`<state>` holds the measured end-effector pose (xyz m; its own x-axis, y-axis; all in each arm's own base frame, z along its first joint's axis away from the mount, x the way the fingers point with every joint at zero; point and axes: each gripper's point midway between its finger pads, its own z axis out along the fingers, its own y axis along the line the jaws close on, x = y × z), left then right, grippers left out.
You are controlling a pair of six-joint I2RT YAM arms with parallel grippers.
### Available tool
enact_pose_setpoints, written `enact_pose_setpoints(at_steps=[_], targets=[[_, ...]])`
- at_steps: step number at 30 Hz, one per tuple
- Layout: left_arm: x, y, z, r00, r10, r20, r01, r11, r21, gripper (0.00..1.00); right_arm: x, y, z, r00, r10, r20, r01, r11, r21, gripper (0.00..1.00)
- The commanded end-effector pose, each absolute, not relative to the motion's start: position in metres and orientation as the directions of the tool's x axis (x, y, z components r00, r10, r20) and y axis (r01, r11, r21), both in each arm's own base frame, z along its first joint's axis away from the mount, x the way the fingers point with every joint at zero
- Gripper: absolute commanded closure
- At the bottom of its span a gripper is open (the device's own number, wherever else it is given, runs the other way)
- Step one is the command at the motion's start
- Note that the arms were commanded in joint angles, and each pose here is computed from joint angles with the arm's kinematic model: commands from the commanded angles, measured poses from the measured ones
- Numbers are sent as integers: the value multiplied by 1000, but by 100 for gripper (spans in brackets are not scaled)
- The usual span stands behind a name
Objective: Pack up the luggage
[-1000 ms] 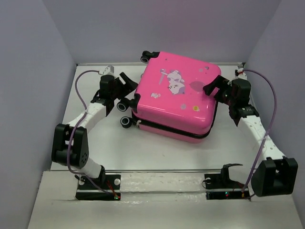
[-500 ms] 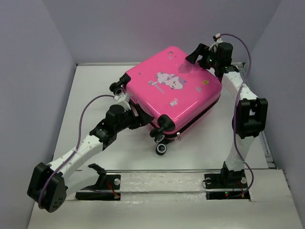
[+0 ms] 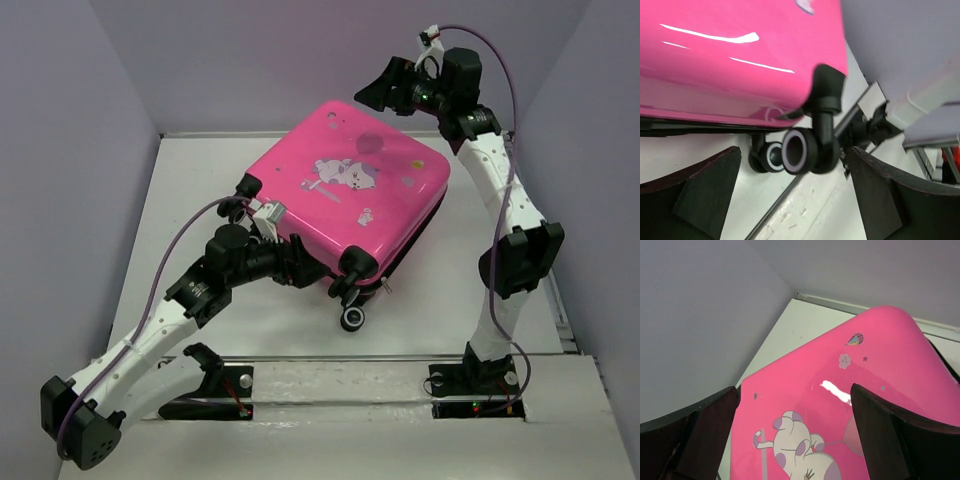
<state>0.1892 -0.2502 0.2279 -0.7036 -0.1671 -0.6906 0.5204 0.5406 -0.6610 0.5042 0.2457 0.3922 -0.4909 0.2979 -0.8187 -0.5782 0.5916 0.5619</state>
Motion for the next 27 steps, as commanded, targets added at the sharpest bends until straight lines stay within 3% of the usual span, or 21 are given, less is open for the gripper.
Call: enact_pose_setpoints(at_steps=[1, 4, 5, 6, 7, 8, 10, 12, 13, 17, 22, 25, 27], targets=[[150, -264, 243, -683, -24, -730, 657, 415, -629, 1, 481, 216, 411, -425, 282, -860, -554, 670, 494, 0], [148, -273, 236, -678, 21, -734, 671, 425, -608, 1, 439, 203, 426, -373, 288, -882, -551, 696, 460, 1], [146, -277, 234, -677, 37, -735, 676, 426, -601, 1, 427, 197, 423, -359, 282, -890, -544, 711, 445, 7], [141, -282, 232, -676, 60, -735, 686, 415, -597, 1, 419, 194, 384, -408, 273, -871, -495, 736, 462, 11], [141, -288, 229, -675, 73, -734, 687, 426, -589, 1, 390, 187, 402, -356, 290, -889, -507, 739, 444, 32], [142, -291, 227, -676, 81, -733, 687, 429, -586, 1, 376, 185, 394, -357, 292, -887, -501, 742, 446, 43], [145, -299, 227, -672, 89, -736, 692, 431, -580, 1, 347, 190, 344, -423, 265, -867, -475, 749, 461, 48], [145, -306, 230, -667, 90, -740, 698, 423, -578, 1, 315, 184, 338, -400, 285, -871, -460, 760, 460, 44], [146, -310, 230, -670, 91, -736, 696, 422, -581, 1, 295, 183, 314, -429, 284, -857, -444, 760, 474, 33], [144, -322, 225, -671, 113, -733, 698, 429, -573, 1, 258, 171, 261, -496, 298, -816, -377, 772, 511, 13], [145, -336, 200, -694, 162, -701, 682, 460, -568, 1, 224, 177, 211, -600, 276, -751, -350, 754, 556, 11], [144, -342, 196, -697, 171, -696, 682, 459, -570, 3, 213, 179, 189, -632, 265, -729, -333, 756, 563, 16], [144, -344, 195, -699, 170, -695, 680, 458, -572, 7, 207, 179, 180, -645, 265, -717, -328, 752, 572, 24]])
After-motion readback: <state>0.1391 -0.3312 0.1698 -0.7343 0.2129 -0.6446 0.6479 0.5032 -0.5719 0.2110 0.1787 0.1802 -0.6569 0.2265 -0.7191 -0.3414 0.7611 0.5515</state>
